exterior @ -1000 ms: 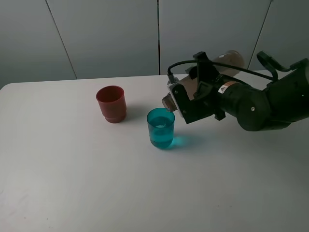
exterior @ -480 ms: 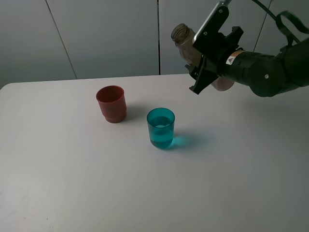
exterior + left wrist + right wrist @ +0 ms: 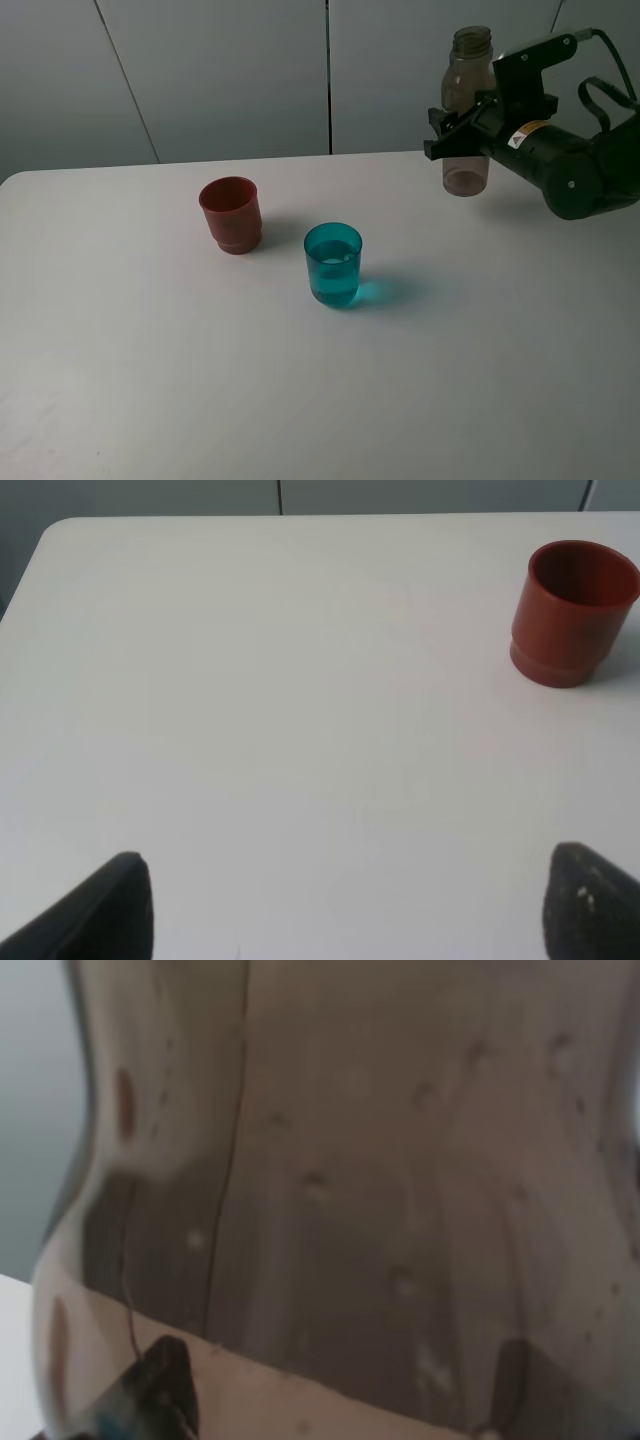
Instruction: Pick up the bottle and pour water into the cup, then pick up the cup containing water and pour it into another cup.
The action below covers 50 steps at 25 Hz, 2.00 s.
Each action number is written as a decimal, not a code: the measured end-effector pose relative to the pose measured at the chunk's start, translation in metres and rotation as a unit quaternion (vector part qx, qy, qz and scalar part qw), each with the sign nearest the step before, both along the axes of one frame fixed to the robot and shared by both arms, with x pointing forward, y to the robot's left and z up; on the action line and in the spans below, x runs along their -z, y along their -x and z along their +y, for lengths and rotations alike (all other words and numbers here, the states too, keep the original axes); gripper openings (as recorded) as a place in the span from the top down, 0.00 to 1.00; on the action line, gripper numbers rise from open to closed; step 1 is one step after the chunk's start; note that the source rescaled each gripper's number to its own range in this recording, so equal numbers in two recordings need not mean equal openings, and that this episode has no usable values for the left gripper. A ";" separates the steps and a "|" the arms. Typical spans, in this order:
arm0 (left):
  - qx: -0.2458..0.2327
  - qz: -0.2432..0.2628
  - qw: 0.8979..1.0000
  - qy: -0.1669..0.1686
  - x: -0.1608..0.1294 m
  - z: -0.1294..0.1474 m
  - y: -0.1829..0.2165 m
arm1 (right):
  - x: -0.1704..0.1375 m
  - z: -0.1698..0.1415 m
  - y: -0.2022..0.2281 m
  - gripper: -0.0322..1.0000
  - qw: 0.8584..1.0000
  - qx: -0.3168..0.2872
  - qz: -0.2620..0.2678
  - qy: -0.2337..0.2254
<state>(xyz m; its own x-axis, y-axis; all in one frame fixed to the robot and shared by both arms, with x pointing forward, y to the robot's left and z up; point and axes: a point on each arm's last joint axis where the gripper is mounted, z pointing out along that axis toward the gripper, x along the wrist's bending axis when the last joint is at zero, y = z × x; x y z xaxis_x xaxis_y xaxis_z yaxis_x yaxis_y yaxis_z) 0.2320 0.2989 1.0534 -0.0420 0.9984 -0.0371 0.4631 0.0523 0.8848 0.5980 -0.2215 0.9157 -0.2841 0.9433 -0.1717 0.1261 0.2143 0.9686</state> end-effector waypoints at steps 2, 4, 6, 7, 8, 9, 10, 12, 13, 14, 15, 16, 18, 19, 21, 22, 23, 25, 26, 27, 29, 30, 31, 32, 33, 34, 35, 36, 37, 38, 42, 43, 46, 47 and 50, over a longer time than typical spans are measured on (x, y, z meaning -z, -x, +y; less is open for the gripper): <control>0.000 0.000 1.000 0.000 0.000 0.000 0.000 | 0.008 0.000 -0.002 0.95 1.000 0.001 -0.005 -0.012; 0.000 0.000 1.000 0.000 0.000 0.000 0.000 | 0.016 0.000 -0.002 0.95 1.000 0.003 -0.005 -0.027; 0.001 0.000 1.000 -0.001 0.000 0.000 0.000 | 0.023 0.000 -0.003 0.95 0.999 0.006 0.000 -0.038; 0.001 0.000 1.000 -0.001 0.000 0.000 0.000 | 0.027 0.000 -0.003 0.95 0.999 0.008 0.002 -0.042; 0.001 0.000 1.000 -0.001 0.000 0.000 0.000 | 0.031 0.000 -0.003 0.95 0.999 0.009 0.004 -0.046; 0.001 0.000 1.000 -0.001 0.000 0.000 0.000 | 0.034 0.000 -0.003 0.95 0.999 0.010 0.006 -0.048; 0.001 0.000 1.000 -0.001 0.000 0.000 0.000 | 0.036 -0.001 -0.003 0.95 0.999 0.010 0.006 -0.049; 0.001 0.000 1.000 -0.001 0.000 0.000 0.000 | 0.040 0.000 -0.003 0.95 0.999 0.007 0.008 -0.051; 0.001 0.000 1.000 -0.001 0.000 0.000 0.000 | 0.042 0.000 -0.003 0.95 0.999 0.006 0.010 -0.051; 0.001 0.000 1.000 -0.001 0.000 0.000 0.000 | 0.044 0.000 -0.003 0.95 0.999 0.006 0.012 -0.050; 0.001 0.000 1.000 -0.002 0.000 0.000 0.000 | 0.044 0.000 -0.003 0.95 0.999 0.006 0.013 -0.051; 0.001 0.000 1.000 -0.002 0.000 0.000 0.000 | 0.045 0.000 -0.003 0.95 0.999 0.006 0.013 -0.051; 0.001 0.000 1.000 -0.002 0.000 0.000 0.000 | 0.045 0.000 -0.003 0.95 0.999 0.005 0.013 -0.050; 0.001 0.000 1.000 -0.002 0.000 0.000 0.000 | 0.045 0.000 -0.003 0.95 0.999 0.006 0.013 -0.051; 0.001 0.000 1.000 -0.002 0.000 0.000 0.000 | 0.045 0.000 -0.003 0.95 0.999 0.006 0.013 -0.051; 0.001 0.000 1.000 -0.002 0.000 0.000 0.000 | 0.045 0.000 -0.003 0.95 0.999 0.006 0.015 -0.050; 0.001 0.000 1.000 -0.002 0.000 0.000 0.000 | 0.045 0.000 -0.003 0.95 0.999 0.006 0.017 -0.050; 0.001 0.000 1.000 -0.002 0.000 0.000 0.000 | 0.047 0.000 -0.002 0.95 0.999 0.005 0.019 -0.049; 0.001 0.000 1.000 -0.002 0.000 0.000 0.000 | 0.049 0.000 -0.002 0.95 0.999 0.005 0.022 -0.048; 0.001 0.000 1.000 -0.002 0.000 0.000 0.000 | 0.050 0.000 -0.002 0.95 0.999 0.004 0.024 -0.048; 0.001 0.000 1.000 -0.002 0.000 0.000 0.000 | 0.055 0.001 -0.002 0.95 0.999 0.001 0.027 -0.046; 0.000 0.000 1.000 -0.001 0.000 0.000 0.000 | 0.055 0.001 -0.003 0.95 0.999 -0.001 0.026 -0.046; 0.000 0.000 1.000 -0.001 0.000 0.000 0.000 | 0.055 0.002 -0.002 0.95 0.999 -0.005 0.025 -0.046; 0.000 0.000 1.000 -0.001 0.000 0.000 0.000 | 0.056 0.003 -0.002 0.95 0.999 -0.009 0.025 -0.044; 0.000 0.000 1.000 -0.001 0.000 0.000 0.000 | 0.056 0.003 -0.002 0.95 0.999 -0.011 0.026 -0.044; 0.000 0.000 1.000 -0.001 0.000 0.000 0.000 | 0.056 0.004 -0.002 0.95 0.999 -0.014 0.025 -0.045; 0.000 0.000 1.000 -0.001 0.000 0.000 0.000 | 0.055 0.004 -0.002 0.88 0.998 -0.017 0.025 -0.048; 0.000 0.000 1.000 -0.001 0.000 0.000 0.000 | 0.055 0.004 -0.002 0.57 0.998 -0.018 0.025 -0.053; 0.000 0.000 1.000 -0.001 0.000 0.000 0.000 | 0.055 0.005 -0.002 0.28 0.998 -0.018 0.023 -0.056; 0.000 0.000 1.000 -0.001 0.000 0.000 0.000 | 0.053 0.005 -0.002 0.12 0.998 -0.019 0.020 -0.058; 0.000 0.000 1.000 -0.001 0.000 0.000 0.000 | 0.033 0.005 -0.002 0.01 0.998 -0.021 -0.003 -0.065; 0.000 0.000 1.000 -0.001 0.000 0.000 0.000 | 0.024 0.005 -0.001 0.01 0.997 -0.021 -0.013 -0.067; 0.000 0.000 1.000 -0.001 0.000 0.000 0.000 | -0.005 0.004 0.001 0.01 0.996 -0.022 -0.042 -0.070; 0.000 0.000 1.000 -0.001 0.000 0.000 0.000 | -0.016 0.004 0.002 0.01 0.996 -0.023 -0.053 -0.068; 0.000 0.000 1.000 -0.001 0.000 0.000 0.000 | -0.048 0.004 0.008 0.01 0.996 -0.031 -0.067 -0.058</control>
<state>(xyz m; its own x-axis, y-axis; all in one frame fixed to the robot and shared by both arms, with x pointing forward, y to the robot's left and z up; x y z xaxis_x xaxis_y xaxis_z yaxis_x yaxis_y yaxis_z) 0.2320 0.2989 1.0534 -0.0412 0.9985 -0.0354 0.4631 0.0505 0.8848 0.5904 -0.2176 0.9637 -0.3236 0.9406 -0.1030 -0.0156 0.1036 0.9945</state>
